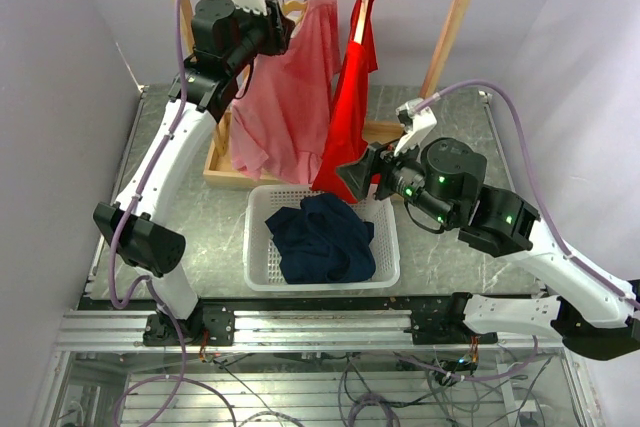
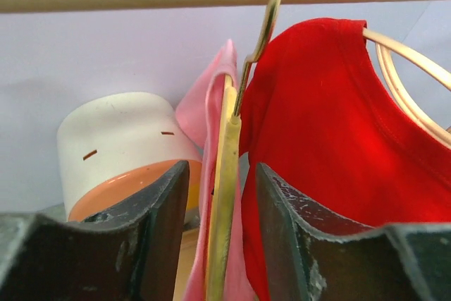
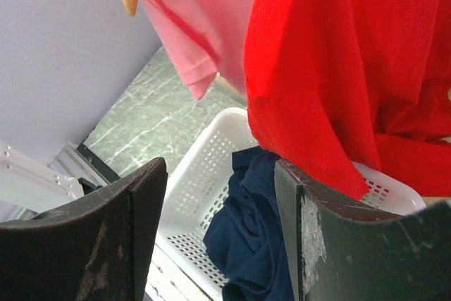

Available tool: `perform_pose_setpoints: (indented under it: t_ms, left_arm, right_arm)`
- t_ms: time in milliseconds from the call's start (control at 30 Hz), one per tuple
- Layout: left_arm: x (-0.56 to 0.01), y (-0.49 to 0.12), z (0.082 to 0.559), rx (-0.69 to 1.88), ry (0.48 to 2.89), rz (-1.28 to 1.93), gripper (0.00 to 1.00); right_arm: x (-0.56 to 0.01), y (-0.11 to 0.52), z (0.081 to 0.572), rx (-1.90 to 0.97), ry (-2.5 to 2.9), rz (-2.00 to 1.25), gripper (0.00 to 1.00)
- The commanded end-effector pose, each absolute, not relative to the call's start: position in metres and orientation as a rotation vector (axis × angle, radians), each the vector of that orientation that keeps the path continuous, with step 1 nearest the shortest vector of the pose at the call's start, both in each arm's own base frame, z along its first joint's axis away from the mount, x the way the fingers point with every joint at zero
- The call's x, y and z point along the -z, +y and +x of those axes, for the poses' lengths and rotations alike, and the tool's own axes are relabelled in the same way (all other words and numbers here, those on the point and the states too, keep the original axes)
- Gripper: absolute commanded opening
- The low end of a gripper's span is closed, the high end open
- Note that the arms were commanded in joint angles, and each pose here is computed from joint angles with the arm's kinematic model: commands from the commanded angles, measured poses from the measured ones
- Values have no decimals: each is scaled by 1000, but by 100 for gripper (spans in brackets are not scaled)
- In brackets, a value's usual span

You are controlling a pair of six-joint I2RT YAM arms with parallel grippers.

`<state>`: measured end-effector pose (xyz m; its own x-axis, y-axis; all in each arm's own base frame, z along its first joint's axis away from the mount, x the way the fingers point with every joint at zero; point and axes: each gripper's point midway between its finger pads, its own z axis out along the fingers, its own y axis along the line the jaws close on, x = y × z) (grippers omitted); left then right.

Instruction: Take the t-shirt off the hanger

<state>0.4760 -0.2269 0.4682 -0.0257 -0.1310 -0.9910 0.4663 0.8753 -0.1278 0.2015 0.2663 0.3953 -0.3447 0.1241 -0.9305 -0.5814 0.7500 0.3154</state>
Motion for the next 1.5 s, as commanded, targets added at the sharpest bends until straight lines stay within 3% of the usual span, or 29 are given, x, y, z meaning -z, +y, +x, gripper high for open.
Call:
perform_pose_setpoints:
  t_ms: [0, 167, 300, 333, 833, 1167, 1467]
  left_arm:
    - [-499, -225, 468, 484, 1429, 270, 50]
    - [-499, -225, 469, 479, 1430, 271, 37]
    - [-497, -229, 470, 499, 1434, 275, 9]
    - [-498, -229, 469, 504, 1429, 275, 7]
    - [-573, -200, 423, 447, 1193, 261, 7]
    - [-537, -190, 397, 441, 1319, 291, 7]
    - [-518, -169, 334, 466, 1422, 313, 7]
  right_arm:
    - [-396, 267, 202, -769, 1778, -336, 62]
    - [-395, 267, 201, -779, 1779, -331, 62]
    - [-396, 267, 200, -785, 1778, -332, 62]
    - [-395, 267, 200, -785, 1781, -335, 62]
    - [-392, 273, 199, -794, 1774, -365, 62]
    - [-405, 277, 206, -763, 1744, -385, 62]
    - [-474, 321, 229, -759, 1607, -486, 64]
